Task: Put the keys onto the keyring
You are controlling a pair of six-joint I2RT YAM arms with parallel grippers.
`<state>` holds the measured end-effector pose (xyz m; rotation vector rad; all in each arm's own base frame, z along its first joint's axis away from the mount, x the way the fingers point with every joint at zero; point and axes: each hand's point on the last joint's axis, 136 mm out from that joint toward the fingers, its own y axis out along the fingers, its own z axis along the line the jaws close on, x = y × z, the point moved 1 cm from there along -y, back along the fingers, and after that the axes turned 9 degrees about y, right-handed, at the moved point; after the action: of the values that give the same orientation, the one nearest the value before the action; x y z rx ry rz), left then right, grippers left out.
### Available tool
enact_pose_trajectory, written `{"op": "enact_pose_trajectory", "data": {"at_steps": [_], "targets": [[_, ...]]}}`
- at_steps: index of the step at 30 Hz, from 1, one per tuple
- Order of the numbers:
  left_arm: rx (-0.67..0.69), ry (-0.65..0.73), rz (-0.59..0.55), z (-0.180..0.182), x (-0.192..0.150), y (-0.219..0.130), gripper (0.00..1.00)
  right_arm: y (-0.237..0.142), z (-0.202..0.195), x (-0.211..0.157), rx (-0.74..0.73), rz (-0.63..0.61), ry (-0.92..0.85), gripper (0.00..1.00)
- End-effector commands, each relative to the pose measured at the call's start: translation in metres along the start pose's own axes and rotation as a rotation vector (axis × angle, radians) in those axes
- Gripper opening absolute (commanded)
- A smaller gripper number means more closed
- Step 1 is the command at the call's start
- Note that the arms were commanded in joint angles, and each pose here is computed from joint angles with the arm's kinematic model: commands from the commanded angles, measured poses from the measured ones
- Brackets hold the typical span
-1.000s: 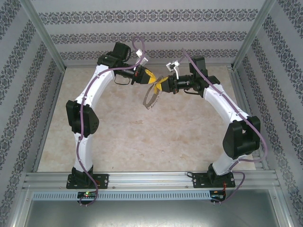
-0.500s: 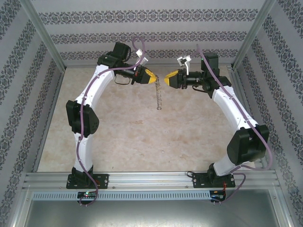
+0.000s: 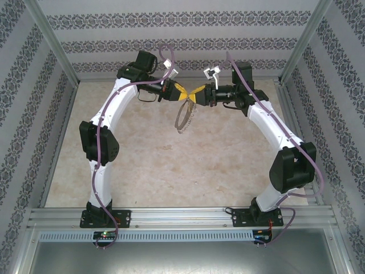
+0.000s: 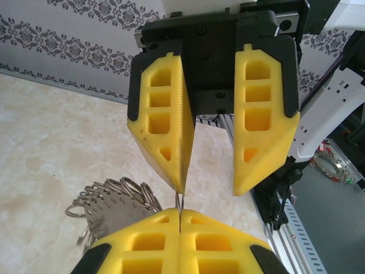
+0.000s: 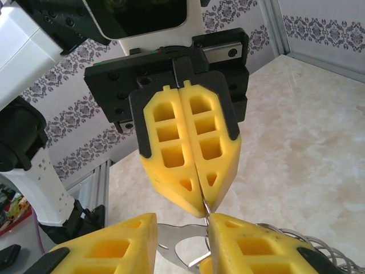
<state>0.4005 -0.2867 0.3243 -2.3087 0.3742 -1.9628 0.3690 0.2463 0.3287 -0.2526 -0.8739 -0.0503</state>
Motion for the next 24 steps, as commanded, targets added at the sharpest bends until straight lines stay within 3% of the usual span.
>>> {"op": "enact_pose_trajectory", "data": {"at_steps": [1,4,16,24], "targets": [[-0.027,0.1,-0.055,-0.016,0.033,-0.004,0.0,0.004,0.007,0.005,0.031,-0.004,-0.023,0.31],[-0.028,0.099,-0.055,-0.016,0.033,-0.004,0.0,0.001,0.005,0.001,0.014,-0.008,-0.017,0.39],[-0.026,0.109,-0.059,-0.016,0.036,-0.005,0.0,-0.014,-0.018,-0.031,-0.221,-0.128,0.01,0.4],[-0.025,0.113,-0.061,-0.016,0.038,-0.005,0.0,0.008,-0.019,-0.053,-0.299,-0.116,-0.03,0.43]]}}
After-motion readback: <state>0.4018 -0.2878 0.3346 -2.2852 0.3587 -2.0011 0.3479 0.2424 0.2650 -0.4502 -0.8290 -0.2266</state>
